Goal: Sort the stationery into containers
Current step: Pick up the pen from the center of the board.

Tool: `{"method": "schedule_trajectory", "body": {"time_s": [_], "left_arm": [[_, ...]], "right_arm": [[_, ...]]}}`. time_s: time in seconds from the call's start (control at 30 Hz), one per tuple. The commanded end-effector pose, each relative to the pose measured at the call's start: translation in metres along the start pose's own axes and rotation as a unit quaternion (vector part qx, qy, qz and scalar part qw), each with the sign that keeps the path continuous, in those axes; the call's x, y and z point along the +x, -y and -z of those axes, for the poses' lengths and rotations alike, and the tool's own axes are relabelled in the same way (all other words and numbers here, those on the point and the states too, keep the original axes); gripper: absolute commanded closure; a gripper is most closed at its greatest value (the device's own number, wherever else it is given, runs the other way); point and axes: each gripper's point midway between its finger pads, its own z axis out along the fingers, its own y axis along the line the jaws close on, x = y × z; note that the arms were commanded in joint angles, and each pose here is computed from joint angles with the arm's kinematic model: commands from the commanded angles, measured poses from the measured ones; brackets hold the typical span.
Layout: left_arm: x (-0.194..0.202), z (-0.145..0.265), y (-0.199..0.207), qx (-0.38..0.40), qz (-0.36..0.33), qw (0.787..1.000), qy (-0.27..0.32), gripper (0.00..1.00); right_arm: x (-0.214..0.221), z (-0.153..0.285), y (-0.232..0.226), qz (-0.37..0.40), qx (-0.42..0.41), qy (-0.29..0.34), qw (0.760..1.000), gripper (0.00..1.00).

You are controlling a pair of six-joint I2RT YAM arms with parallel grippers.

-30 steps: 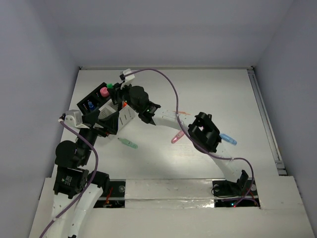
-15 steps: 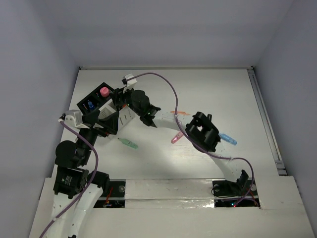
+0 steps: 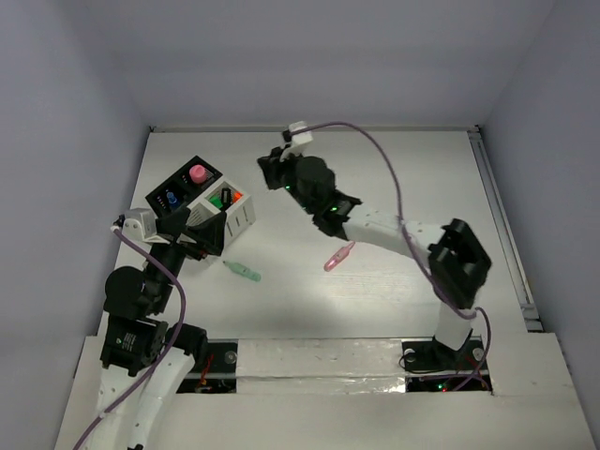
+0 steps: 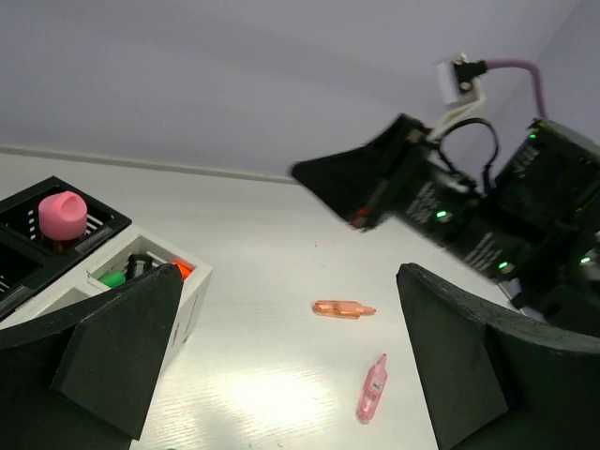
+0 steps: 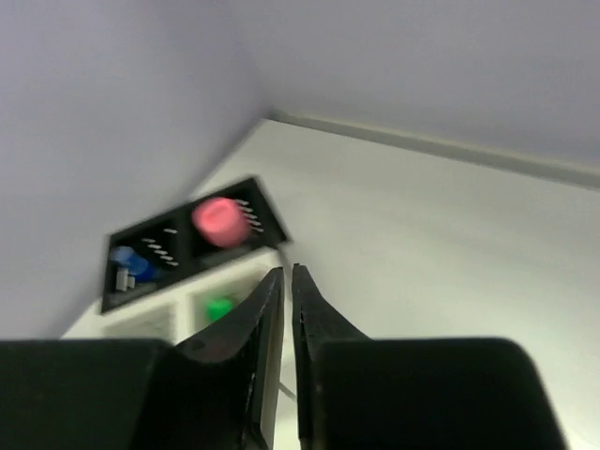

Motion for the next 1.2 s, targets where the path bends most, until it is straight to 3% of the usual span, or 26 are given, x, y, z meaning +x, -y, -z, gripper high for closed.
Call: {"method": "schedule_trajectory", "body": {"time_s": [0.0, 0.03, 0.07, 0.1, 0.13, 0.17, 0.2, 0.3, 0.4, 0.63, 0.97, 1.17], "left_arm": [[-0.011, 0.003, 0.011, 0.027, -0.004, 0.999, 0.023, 0.01], [-0.010, 0.005, 0.014, 0.034, -0.003, 0.999, 0.023, 0.01], [-0.012, 0.006, 0.014, 0.034, -0.003, 0.999, 0.026, 0.01], [-0.012, 0.007, 0.017, 0.040, -0.002, 0.999, 0.026, 0.01], [-0.013, 0.010, 0.023, 0.053, -0.002, 0.998, 0.027, 0.01], [-0.013, 0.010, 0.023, 0.053, -0.002, 0.998, 0.027, 0.01], [-0.013, 0.010, 0.024, 0.057, -0.001, 0.998, 0.025, 0.01], [-0.014, 0.013, 0.026, 0.062, 0.000, 0.998, 0.028, 0.01], [-0.017, 0.017, 0.027, 0.064, 0.000, 0.997, 0.035, 0.01], [-0.019, 0.020, 0.027, 0.065, 0.002, 0.997, 0.040, 0.01], [-0.017, 0.019, 0.028, 0.067, 0.002, 0.997, 0.035, 0.01], [-0.017, 0.018, 0.028, 0.067, 0.001, 0.997, 0.034, 0.01]], "right_arm": [[0.020, 0.051, 0.116, -0.026, 0.157, -0.084, 0.984, 0.87], [0.025, 0.067, 0.159, -0.061, 0.208, -0.098, 0.971, 0.88], [0.042, 0.092, 0.185, -0.065, 0.245, -0.134, 0.958, 0.88], [0.032, 0.113, 0.200, -0.074, 0.267, -0.129, 0.952, 0.87], [0.059, 0.183, 0.263, -0.071, 0.374, -0.157, 0.911, 0.75], [0.063, 0.187, 0.264, -0.069, 0.378, -0.166, 0.908, 0.75], [0.065, 0.202, 0.273, -0.067, 0.393, -0.171, 0.901, 0.56], [0.079, 0.242, 0.298, -0.060, 0.434, -0.212, 0.874, 0.29], [0.097, 0.261, 0.316, -0.066, 0.453, -0.260, 0.850, 0.23], [0.122, 0.278, 0.351, -0.083, 0.488, -0.307, 0.813, 0.24], [0.151, 0.244, 0.356, -0.102, 0.432, -0.350, 0.825, 0.36], [0.165, 0.243, 0.359, -0.113, 0.430, -0.367, 0.817, 0.62]]}}
